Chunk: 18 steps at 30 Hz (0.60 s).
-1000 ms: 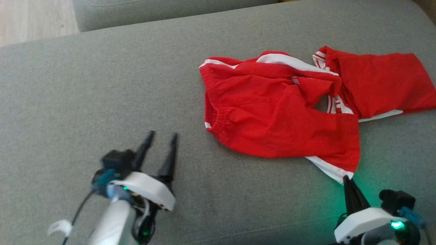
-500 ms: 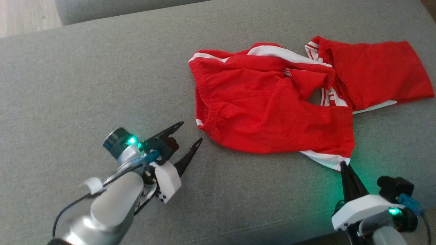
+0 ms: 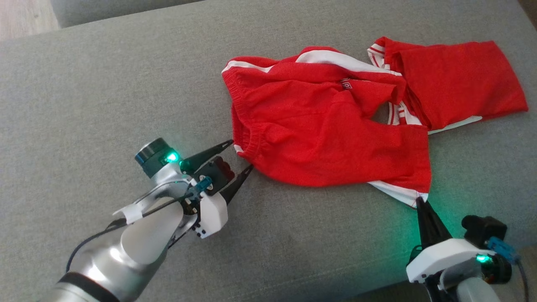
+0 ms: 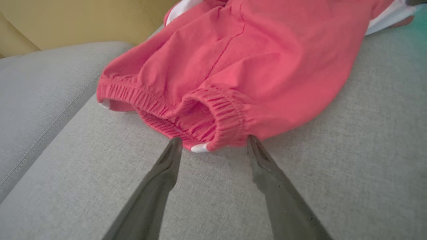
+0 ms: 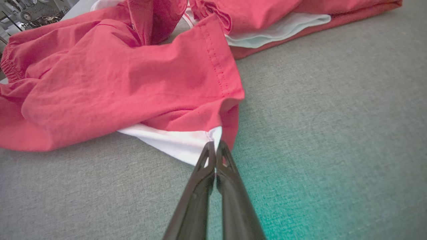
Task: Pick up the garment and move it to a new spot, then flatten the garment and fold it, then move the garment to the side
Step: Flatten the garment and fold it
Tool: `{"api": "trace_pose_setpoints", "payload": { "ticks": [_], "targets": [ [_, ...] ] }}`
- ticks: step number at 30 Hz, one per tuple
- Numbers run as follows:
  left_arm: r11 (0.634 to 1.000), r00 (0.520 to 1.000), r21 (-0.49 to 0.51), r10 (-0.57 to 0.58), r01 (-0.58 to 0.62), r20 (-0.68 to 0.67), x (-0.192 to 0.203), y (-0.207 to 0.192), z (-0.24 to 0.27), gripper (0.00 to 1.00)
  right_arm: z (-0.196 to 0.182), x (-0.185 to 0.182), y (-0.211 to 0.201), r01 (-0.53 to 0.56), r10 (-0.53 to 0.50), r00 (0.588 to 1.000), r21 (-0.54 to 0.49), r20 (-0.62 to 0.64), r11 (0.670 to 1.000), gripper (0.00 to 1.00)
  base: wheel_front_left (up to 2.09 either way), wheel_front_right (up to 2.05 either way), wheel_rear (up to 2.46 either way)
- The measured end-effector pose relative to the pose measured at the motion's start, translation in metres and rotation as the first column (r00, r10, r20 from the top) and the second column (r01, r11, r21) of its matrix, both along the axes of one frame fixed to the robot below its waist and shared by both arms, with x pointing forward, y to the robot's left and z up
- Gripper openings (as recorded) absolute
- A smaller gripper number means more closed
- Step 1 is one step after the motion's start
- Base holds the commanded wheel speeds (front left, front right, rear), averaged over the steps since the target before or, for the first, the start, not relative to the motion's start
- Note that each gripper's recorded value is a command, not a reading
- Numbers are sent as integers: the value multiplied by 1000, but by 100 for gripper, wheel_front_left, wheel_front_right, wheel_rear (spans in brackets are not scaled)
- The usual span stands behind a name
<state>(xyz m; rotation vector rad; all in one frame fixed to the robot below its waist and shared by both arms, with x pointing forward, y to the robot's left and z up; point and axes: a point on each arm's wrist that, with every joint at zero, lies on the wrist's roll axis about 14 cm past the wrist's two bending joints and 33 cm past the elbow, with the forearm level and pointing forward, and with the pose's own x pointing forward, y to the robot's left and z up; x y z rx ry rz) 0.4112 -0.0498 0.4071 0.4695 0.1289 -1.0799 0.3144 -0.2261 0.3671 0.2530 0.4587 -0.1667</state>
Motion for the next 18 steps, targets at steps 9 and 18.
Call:
{"api": "trace_pose_setpoints", "payload": {
  "ticks": [9,18],
  "targets": [
    [999,1000,34,-26,26,13,6,-3,-4,100,-3,0,-1,4,-4,1000,1,-9,1000,0,0,0,0],
    [996,999,73,-44,44,7,11,-2,-12,100,-2,7,-1,4,-4,1000,3,-1,1000,0,0,0,0]
  ]
}}
